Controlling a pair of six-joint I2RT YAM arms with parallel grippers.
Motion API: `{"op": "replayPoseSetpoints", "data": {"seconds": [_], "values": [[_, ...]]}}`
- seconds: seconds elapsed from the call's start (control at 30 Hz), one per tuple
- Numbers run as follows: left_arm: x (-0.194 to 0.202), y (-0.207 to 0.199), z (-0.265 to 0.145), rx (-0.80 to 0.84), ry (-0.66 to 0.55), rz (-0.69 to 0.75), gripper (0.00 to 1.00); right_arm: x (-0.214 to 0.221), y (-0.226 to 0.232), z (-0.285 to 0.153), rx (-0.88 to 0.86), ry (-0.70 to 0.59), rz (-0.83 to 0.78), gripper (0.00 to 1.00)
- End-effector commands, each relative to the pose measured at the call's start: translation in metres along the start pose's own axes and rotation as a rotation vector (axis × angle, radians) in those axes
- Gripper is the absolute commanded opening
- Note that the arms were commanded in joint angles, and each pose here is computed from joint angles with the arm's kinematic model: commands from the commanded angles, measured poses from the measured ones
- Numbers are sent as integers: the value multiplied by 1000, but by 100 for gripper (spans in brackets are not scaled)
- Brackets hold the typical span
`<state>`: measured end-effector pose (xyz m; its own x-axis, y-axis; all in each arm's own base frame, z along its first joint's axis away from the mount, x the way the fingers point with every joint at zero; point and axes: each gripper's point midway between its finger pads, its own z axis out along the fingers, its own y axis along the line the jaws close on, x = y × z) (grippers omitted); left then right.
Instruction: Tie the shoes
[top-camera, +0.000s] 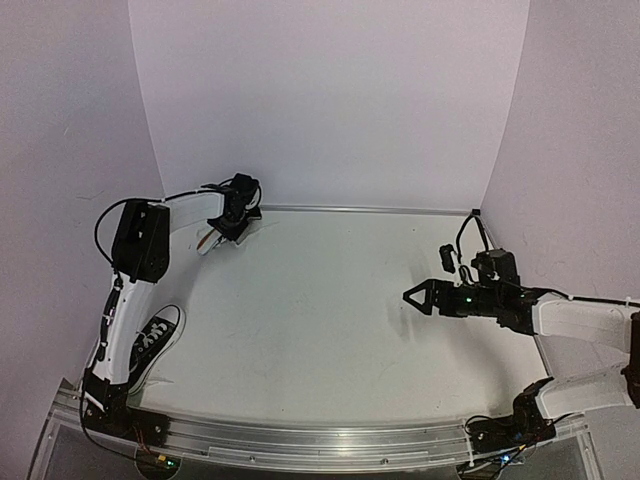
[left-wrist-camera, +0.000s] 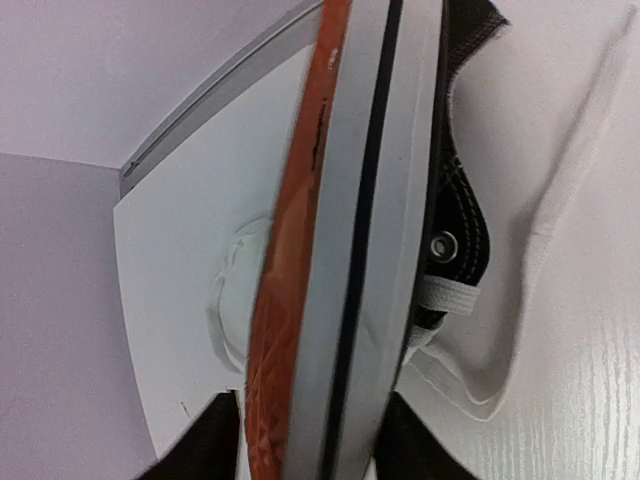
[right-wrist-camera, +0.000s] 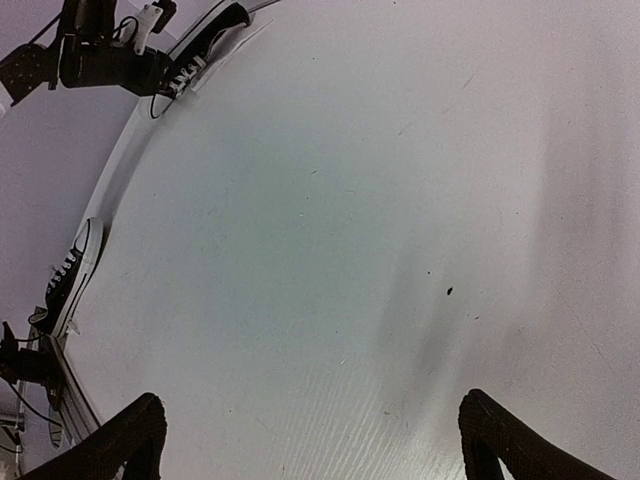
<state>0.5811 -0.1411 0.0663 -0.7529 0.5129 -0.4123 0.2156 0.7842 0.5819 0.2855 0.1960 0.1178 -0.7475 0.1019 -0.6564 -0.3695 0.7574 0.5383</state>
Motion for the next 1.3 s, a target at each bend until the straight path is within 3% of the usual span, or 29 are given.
{"op": "replayPoseSetpoints", "data": {"seconds": [0.0, 0.17, 0.33, 0.57, 0.7, 0.83, 1.0, 1.27], "values": [[-16, 45, -16, -11, -27, -131, 25, -5, 2, -7, 3, -39, 1, 98], [-30, 45, -55, 151, -97, -251, 0, -9, 6, -12, -10, -56, 4, 98], [-52, -1, -143, 546, -223, -349, 0, -21, 17, -16, -42, -78, 3, 98], [-31, -119, -294, 817, -329, 16, 0, -46, 30, -35, -8, -103, -54, 98], [7, -130, -358, 1016, -392, 137, 4, -67, 50, -64, 3, -120, -152, 98], [48, -131, -368, 1089, -353, 227, 8, -65, 70, -87, -43, -94, -243, 98], [96, -179, -358, 1304, -171, 385, 5, -51, 72, -87, -73, -33, -238, 98], [107, -228, -319, 1379, -41, 556, 4, -35, 56, -64, -42, 67, -195, 98]]}}
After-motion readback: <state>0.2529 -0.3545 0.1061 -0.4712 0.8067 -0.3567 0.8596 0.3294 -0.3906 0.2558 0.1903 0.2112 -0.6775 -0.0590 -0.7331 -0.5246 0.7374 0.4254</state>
